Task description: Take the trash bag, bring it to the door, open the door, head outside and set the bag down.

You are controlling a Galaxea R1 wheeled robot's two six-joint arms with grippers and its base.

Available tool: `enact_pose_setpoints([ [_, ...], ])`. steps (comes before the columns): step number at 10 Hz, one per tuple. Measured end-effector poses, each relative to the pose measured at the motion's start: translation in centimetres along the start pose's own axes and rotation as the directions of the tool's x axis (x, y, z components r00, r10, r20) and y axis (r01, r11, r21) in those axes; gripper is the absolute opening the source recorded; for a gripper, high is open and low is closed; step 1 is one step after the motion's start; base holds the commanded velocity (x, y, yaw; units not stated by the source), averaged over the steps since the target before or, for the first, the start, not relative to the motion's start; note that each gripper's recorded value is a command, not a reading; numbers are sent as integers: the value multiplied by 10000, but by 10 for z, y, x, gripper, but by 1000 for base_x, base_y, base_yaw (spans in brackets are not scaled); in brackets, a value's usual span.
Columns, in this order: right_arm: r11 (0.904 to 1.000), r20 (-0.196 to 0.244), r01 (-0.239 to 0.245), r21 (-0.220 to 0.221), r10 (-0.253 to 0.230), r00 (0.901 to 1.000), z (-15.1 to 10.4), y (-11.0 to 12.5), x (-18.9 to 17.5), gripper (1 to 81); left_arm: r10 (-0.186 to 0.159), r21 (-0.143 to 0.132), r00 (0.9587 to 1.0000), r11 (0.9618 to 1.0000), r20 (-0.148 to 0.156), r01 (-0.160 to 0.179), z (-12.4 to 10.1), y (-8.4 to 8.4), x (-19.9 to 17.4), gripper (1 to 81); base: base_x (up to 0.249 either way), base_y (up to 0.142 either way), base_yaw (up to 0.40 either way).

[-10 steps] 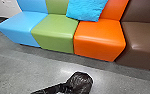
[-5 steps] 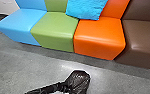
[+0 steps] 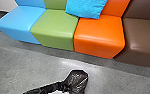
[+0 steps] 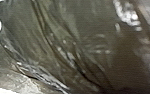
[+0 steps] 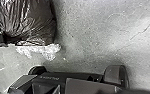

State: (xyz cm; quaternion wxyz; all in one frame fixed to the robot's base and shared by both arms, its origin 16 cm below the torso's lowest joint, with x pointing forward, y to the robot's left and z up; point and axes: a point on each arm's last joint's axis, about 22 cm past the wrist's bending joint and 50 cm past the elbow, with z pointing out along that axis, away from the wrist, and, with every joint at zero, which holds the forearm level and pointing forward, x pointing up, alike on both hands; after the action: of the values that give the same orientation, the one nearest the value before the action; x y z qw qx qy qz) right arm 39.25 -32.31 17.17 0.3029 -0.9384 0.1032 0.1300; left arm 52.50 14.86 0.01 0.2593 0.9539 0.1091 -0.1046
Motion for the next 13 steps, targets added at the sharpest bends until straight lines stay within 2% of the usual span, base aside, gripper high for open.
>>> enact_pose_setpoints([
  [3,10000,-45,-22,-88,22,10000,-31,-15,-15,811,59,-12,9999,10000,-90,-59,-39,16,-5,10,0,0,0],
  [5,9996,-3,-128,-232,128,9999,-49,-20,-33,811,119,-23,9998,9999,-149,-119,-76,16,-8,10,0,0,0],
  [8,9993,18,-274,-261,274,9996,-66,-34,-63,811,303,-303,9995,9991,-116,-307,-133,22,-24,10,0,0,0],
  [11,9979,-110,-512,-402,508,9986,-74,-38,-101,811,288,-386,9996,9988,4,-288,-196,10,-60,10,0,0,0],
  [13,9981,-234,-533,-298,526,9983,-72,-53,-126,811,361,-425,9993,9984,-30,-362,-242,5,-87,10,0,0,0],
])
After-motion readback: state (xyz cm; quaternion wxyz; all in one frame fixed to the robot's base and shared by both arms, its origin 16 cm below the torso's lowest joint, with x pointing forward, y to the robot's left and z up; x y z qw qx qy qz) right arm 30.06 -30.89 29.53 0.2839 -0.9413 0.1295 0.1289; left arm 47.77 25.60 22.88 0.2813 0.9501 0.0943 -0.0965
